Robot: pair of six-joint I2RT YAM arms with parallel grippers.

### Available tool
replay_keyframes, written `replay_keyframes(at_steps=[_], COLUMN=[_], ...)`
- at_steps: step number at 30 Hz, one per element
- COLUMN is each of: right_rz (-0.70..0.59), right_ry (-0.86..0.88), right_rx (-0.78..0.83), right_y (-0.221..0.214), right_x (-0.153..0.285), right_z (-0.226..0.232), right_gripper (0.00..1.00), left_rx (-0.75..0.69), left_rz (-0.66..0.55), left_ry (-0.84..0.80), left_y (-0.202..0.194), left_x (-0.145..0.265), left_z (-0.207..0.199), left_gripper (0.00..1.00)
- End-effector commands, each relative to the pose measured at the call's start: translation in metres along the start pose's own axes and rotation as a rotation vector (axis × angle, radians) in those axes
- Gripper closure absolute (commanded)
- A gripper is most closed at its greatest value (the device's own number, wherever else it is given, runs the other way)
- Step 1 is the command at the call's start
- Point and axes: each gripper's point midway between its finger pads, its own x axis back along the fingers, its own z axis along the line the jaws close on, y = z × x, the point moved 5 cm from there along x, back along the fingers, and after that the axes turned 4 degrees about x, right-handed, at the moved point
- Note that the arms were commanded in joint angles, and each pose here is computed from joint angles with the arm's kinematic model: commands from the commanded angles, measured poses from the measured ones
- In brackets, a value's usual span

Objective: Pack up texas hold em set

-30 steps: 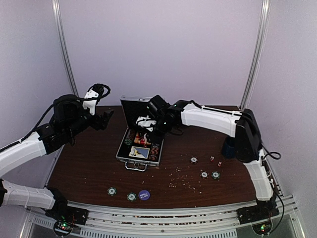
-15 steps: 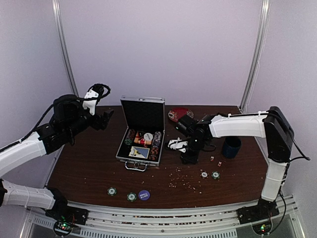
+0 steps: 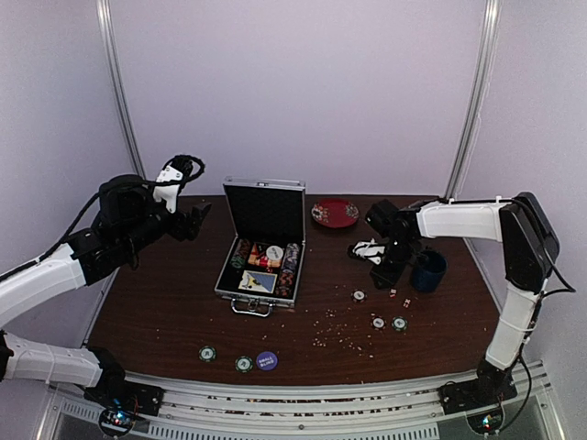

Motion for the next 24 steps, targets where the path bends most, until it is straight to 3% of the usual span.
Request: replay_keyframes(at_steps=[1, 24], right_rz=[0.080, 0.155], right_ry=[-0.014, 0.077], right_rx=[-0.007, -0.047], right_y=[-0.026, -0.043], right_x=[0.003, -0.019], right_z=[-0.005, -0.006], right_gripper=[0.67, 0.78], left_rx=[-0.001, -0.001], left_rz=[-0.049, -0.044], left_ry=[-0.001, -0.002], left_y=[0.014, 0.013], left_x=[0.000, -0.001], left_z=[0.002, 0.002], left_gripper=[0.18, 0.18])
